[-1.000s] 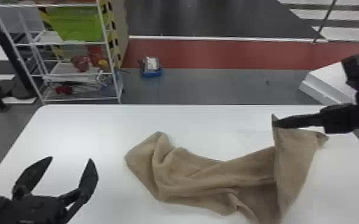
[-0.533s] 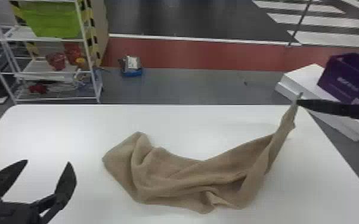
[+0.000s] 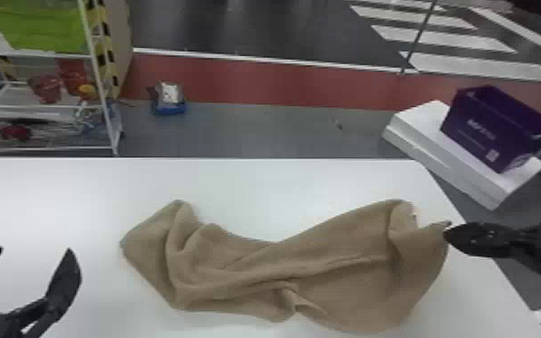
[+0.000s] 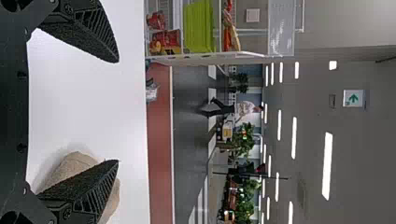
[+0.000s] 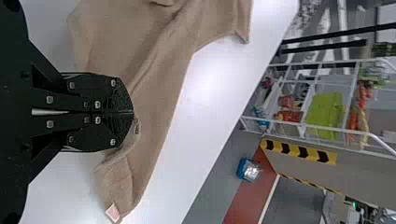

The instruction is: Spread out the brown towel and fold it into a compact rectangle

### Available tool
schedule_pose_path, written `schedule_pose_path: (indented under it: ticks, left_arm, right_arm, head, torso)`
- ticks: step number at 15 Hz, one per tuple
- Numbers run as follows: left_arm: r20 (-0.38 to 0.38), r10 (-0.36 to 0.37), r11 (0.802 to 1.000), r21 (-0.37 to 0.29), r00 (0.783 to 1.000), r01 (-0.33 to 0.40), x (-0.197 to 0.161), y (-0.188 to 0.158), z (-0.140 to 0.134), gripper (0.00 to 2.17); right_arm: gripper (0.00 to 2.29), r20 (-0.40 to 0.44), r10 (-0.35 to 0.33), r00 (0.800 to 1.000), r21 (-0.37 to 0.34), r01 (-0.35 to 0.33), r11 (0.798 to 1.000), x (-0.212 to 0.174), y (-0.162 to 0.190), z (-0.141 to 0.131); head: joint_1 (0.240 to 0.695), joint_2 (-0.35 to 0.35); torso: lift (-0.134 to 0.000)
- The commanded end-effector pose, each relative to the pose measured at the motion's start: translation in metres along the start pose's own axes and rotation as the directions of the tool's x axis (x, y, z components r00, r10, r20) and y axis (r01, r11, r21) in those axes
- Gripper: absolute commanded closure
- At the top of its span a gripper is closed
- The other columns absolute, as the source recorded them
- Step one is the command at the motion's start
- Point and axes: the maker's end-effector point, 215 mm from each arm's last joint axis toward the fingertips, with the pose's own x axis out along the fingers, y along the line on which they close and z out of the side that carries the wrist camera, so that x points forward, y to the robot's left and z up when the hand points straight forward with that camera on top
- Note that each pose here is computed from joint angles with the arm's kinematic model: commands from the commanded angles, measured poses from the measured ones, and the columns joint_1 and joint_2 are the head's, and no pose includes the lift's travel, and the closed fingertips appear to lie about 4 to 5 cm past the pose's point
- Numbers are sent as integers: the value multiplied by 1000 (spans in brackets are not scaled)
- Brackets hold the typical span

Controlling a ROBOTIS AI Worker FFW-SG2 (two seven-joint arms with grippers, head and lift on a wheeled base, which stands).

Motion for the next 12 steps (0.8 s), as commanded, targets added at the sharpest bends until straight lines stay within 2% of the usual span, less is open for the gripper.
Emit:
schedule_pose_path:
  ticks: [1, 2, 3, 4, 5, 6, 7, 9, 10, 11, 12]
  left_arm:
    - [-2, 0, 1000, -11, 1000, 0, 2, 1, -3, 124]
    - [-2, -3, 1000, -11, 1000, 3, 2, 0, -3, 124]
    - [-4, -1, 1000, -10, 1000, 1, 1, 1, -4, 124]
    - [-1, 0, 1000, -9, 1000, 0, 1, 2, -2, 124]
    - [2, 1, 1000, -8, 1000, -1, 1, 3, 0, 124]
    - [3, -1, 1000, -7, 1000, 1, 1, 2, 2, 124]
    - [6, -2, 1000, -8, 1000, 2, 1, 1, 3, 124]
    - [5, -2, 1000, -8, 1000, 3, 1, 1, 3, 124]
    - [6, -1, 1000, -7, 1000, 1, 1, 1, 4, 124]
    - [7, -1, 1000, -5, 1000, 1, -1, 1, 6, 124]
    - [7, -2, 1000, -5, 1000, 2, -2, 1, 6, 124]
  right_arm:
    - [1295, -133, -21, 991, -28, 18, 999, -1, -21, -45]
    - [1291, -183, -35, 983, -48, 26, 998, -5, -33, -61]
    - [1261, -223, -49, 974, -98, 27, 995, -6, -39, -71]
    - [896, -250, -46, 967, -153, 8, 988, -7, -37, -79]
    - [259, -267, -39, 963, -213, -20, 977, -7, -31, -84]
    - [36, -272, -41, 962, -291, -42, 956, -9, -28, -82]
    - [22, -263, -50, 964, -349, -46, 936, -13, -29, -77]
    - [53, -211, -54, 976, -503, -61, 862, -23, -25, -55]
    - [93, -151, -54, 987, -571, -42, 820, -32, -23, -34]
    - [97, -104, -58, 993, -621, -19, 784, -42, -21, -17]
    - [97, -120, -70, 990, -652, -25, 758, -48, -18, -12]
  head:
    - [695, -230]
    - [695, -244]
    - [695, -281]
    - [695, -303]
    - [695, -318]
    - [695, -329]
    - [695, -337]
    - [695, -337]
    - [695, -335]
    - [695, -330]
    - [695, -319]
  torso:
    - [-124]
    - [-124]
    - [-124]
    - [-124]
    - [-124]
    - [-124]
    - [-124]
    - [-124]
    - [-124]
    - [-124]
    - [-124]
